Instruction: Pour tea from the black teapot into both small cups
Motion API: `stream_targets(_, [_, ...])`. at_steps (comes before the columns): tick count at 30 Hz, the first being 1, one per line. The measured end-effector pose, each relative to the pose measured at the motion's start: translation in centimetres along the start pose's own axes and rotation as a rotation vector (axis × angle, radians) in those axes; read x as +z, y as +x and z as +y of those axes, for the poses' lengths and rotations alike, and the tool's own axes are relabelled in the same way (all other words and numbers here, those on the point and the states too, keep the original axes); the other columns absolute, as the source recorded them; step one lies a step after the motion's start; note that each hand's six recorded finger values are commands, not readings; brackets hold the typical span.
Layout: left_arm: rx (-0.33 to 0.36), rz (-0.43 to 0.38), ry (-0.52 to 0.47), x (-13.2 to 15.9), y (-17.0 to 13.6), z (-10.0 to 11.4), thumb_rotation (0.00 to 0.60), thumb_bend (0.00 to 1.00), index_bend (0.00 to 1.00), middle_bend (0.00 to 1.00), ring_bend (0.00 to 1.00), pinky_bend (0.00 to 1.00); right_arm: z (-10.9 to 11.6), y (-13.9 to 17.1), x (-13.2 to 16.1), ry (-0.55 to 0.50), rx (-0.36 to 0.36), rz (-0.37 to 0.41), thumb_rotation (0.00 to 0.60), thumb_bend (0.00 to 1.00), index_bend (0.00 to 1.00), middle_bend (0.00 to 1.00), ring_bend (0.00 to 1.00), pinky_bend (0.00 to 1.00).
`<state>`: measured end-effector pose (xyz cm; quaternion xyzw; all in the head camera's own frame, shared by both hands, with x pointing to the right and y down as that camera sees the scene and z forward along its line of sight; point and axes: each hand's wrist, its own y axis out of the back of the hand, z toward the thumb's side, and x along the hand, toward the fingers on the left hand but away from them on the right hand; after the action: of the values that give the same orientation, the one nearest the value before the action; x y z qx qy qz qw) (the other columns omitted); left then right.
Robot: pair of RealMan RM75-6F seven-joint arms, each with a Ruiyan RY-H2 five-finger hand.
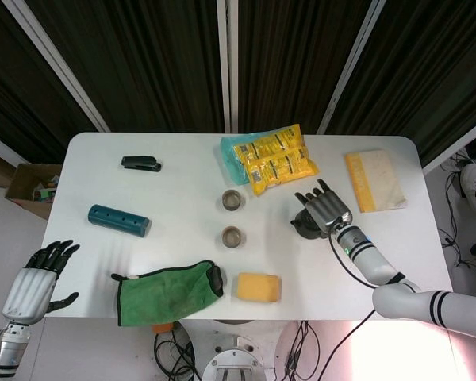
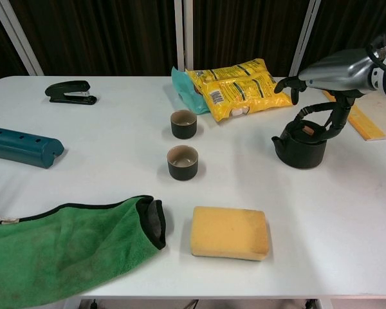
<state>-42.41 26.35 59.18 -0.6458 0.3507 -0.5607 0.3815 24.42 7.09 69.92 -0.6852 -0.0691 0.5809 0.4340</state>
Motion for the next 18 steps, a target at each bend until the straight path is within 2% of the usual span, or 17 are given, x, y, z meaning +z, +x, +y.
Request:
stream_targets(6, [-0.003, 0.005, 0.001, -0.11, -0.04, -0.03, 0.600, 0.07, 0.15, 0.12, 0.11, 0.22, 0.05, -0.09, -0.13, -0.009, 0.000, 0.005, 0.600, 0.09, 0.24, 0.31, 0.18, 0.00])
stream_targets(13, [0.000, 0.003, 0.003, 0.00, 0.06, 0.03, 0.600, 0.07, 0.15, 0.12, 0.11, 0.22, -0.17, 0.01, -0.63, -0.024, -0.006, 0.005, 0.600, 0.09, 0.36, 0.37, 0.25, 0.00])
stream_targets(18, [-0.002, 0.000, 0.004, 0.12, 0.12, -0.06, 0.600, 0.07, 0.15, 0.12, 0.11, 0.22, -0.29, 0.10, -0.80, -0.035, -0.001, 0.007, 0.600, 0.10, 0.40, 0.43, 0.31, 0.00])
